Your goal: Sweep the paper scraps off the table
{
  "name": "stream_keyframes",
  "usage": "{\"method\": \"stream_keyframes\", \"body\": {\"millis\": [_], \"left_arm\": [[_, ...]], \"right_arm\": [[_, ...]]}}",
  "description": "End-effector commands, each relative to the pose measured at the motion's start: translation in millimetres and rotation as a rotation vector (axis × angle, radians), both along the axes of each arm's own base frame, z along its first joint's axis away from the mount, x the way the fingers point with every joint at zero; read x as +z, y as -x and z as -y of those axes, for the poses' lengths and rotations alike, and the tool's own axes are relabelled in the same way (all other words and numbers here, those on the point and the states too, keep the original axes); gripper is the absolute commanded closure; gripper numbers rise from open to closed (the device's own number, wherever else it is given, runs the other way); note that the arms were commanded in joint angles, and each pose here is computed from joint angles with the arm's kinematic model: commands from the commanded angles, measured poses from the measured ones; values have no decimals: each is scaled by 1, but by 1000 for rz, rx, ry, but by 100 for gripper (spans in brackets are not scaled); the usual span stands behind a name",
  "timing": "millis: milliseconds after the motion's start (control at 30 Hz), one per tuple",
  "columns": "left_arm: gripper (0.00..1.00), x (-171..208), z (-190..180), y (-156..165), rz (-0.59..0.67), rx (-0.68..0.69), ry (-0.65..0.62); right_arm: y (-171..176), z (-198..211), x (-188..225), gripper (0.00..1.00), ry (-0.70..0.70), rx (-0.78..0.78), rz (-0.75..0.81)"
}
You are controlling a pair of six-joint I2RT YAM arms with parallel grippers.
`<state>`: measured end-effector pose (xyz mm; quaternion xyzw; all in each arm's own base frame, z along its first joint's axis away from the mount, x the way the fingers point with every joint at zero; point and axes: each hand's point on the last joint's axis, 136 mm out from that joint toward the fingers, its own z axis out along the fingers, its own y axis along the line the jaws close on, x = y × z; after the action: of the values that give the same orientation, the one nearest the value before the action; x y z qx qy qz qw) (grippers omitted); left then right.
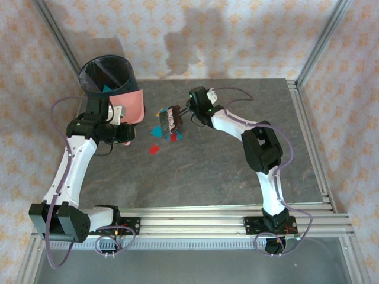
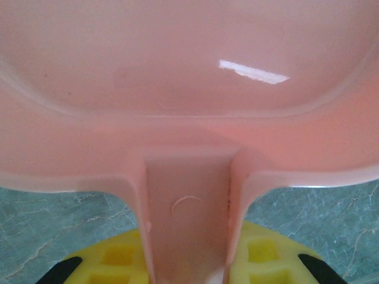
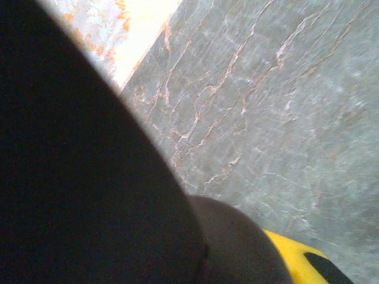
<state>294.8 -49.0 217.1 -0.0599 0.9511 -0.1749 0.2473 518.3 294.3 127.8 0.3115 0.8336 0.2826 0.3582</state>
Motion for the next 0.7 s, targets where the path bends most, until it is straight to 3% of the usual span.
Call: {"method": "stream_keyframes", "body": {"millis": [0,400,667], "left_arm": [[100,11,5,5,37,-28,7],[100,15,13,13,33,-41,29],[100,14,19,17,20,-64,26]], "right_arm": [[25,37,-11,100,245,5,-37],[71,118,10,100,586,-53,-46],[95,150,40,100,690,-97,-15]]}}
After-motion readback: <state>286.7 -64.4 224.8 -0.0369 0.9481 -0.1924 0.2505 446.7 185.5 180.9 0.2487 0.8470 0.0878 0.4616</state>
